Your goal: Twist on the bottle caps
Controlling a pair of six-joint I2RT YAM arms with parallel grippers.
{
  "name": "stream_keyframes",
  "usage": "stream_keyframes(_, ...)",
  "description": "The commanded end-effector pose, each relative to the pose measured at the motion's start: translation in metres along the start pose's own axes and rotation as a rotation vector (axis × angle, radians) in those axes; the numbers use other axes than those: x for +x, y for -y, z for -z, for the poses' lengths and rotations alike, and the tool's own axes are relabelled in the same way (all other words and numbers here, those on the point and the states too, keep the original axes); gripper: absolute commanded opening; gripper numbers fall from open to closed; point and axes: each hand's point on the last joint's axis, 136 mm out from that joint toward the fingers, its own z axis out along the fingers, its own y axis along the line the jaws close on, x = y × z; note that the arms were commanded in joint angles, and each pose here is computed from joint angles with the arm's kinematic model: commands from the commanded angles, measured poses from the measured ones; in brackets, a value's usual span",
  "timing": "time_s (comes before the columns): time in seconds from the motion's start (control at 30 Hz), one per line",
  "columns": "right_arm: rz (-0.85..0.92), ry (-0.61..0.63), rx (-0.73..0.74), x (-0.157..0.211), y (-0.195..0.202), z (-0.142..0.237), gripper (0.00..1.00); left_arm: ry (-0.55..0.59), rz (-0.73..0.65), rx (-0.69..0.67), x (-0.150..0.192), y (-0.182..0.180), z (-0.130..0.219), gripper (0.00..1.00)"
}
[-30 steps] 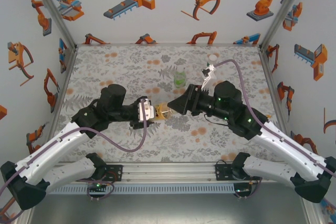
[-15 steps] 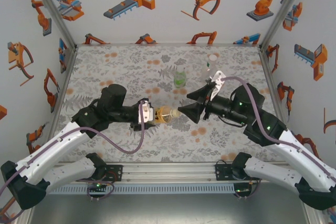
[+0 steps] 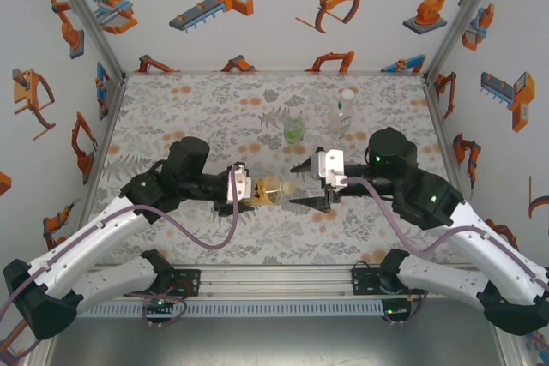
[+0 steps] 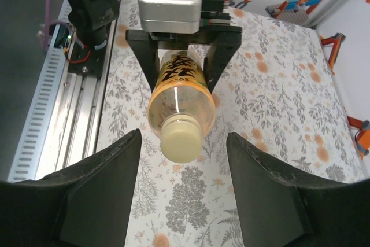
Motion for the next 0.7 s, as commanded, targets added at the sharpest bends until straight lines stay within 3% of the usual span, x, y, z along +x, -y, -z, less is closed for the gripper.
stream_keyframes(0.0,0.105,0.013,-0.053,-0.004,-0.006,-0.002,0.56,0.032,-0.037,0.014,-0.014,0.001,0.005,0.00)
stream_keyframes(0.67,0.113,-0.011,-0.019,0.011,-0.002,-0.006,0.44,0.037,-0.041,0.011,-0.015,0.001,0.007,0.00)
